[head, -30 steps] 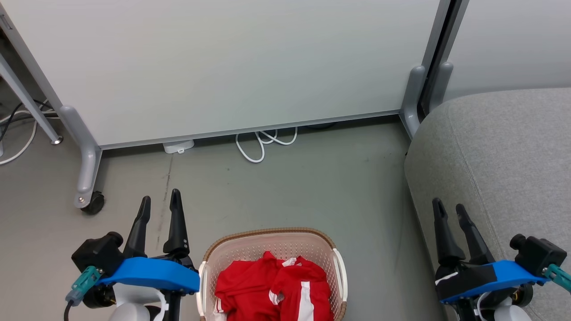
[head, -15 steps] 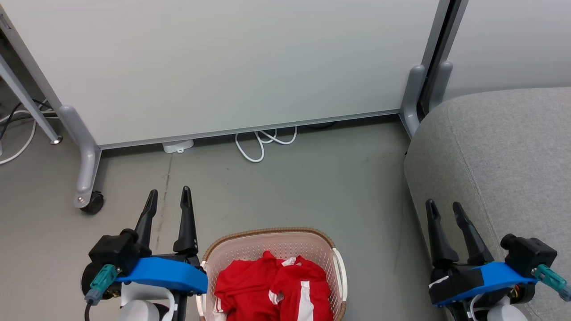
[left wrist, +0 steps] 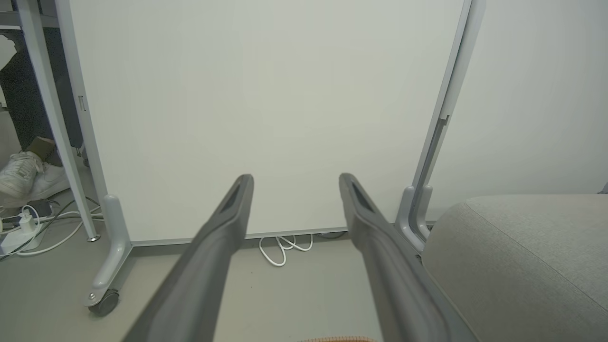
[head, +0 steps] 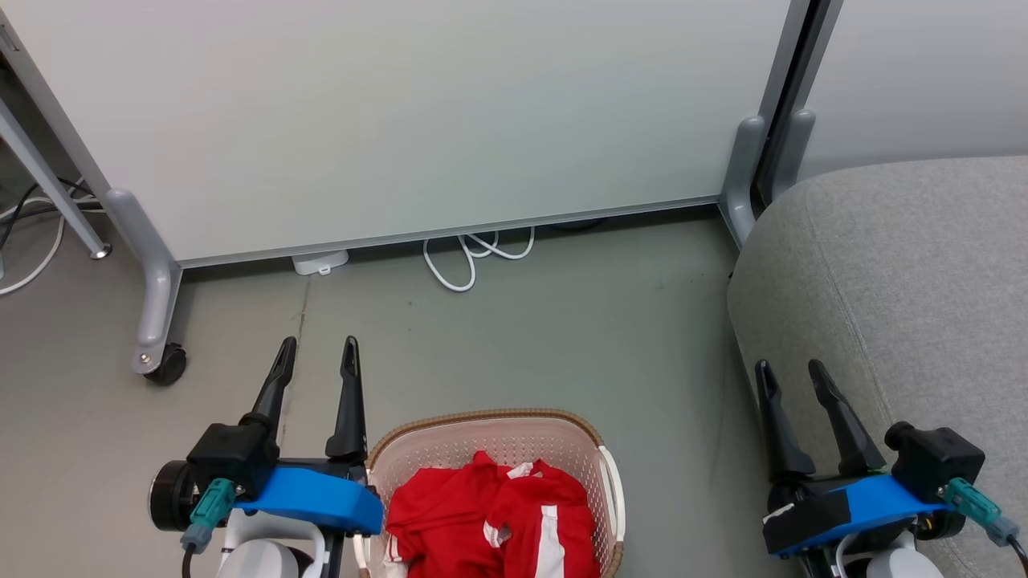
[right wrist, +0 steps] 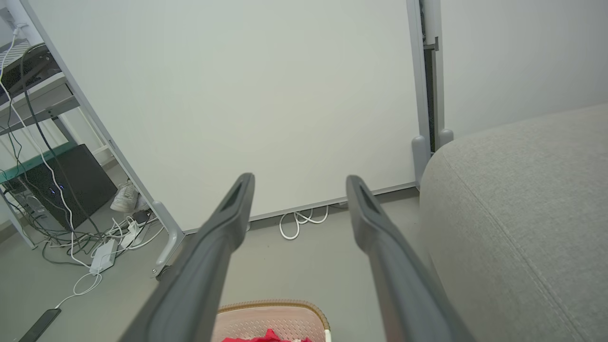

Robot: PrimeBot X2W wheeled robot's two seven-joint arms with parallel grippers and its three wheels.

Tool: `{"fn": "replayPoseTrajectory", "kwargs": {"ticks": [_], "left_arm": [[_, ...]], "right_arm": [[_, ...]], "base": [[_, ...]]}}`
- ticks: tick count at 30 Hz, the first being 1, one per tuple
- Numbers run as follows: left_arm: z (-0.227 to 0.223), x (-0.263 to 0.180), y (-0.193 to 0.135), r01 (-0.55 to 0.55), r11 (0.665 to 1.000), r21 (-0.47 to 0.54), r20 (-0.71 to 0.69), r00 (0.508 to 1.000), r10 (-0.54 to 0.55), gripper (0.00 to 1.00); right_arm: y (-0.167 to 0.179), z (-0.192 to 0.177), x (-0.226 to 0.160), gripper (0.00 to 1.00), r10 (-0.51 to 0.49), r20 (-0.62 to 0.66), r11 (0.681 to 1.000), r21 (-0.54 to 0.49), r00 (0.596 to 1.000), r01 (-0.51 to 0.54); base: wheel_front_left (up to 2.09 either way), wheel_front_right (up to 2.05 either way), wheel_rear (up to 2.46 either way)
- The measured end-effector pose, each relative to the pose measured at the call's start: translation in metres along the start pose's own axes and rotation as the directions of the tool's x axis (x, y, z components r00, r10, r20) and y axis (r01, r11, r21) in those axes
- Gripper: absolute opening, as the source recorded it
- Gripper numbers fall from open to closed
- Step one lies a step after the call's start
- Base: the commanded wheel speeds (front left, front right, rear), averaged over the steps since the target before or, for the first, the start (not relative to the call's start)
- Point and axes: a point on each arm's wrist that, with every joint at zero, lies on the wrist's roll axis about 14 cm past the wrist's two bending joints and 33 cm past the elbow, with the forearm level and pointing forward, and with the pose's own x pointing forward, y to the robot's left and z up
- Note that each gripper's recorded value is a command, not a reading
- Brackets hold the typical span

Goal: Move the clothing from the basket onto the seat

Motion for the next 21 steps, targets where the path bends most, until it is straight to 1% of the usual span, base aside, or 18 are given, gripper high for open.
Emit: {"fn": "replayPoseTrajectory", "kwargs": {"ticks": [21], "left_arm": [[-0.004,-0.001,-0.01,0.048,0.992,0.113,0.001,0.999,-0.049,1.0]], "right_arm": [[0.012,-0.001,0.001,1.0,0.058,0.007,0.989,-0.138,0.998,-0.057]], "base": [[0.0,0.0,0.0]]}}
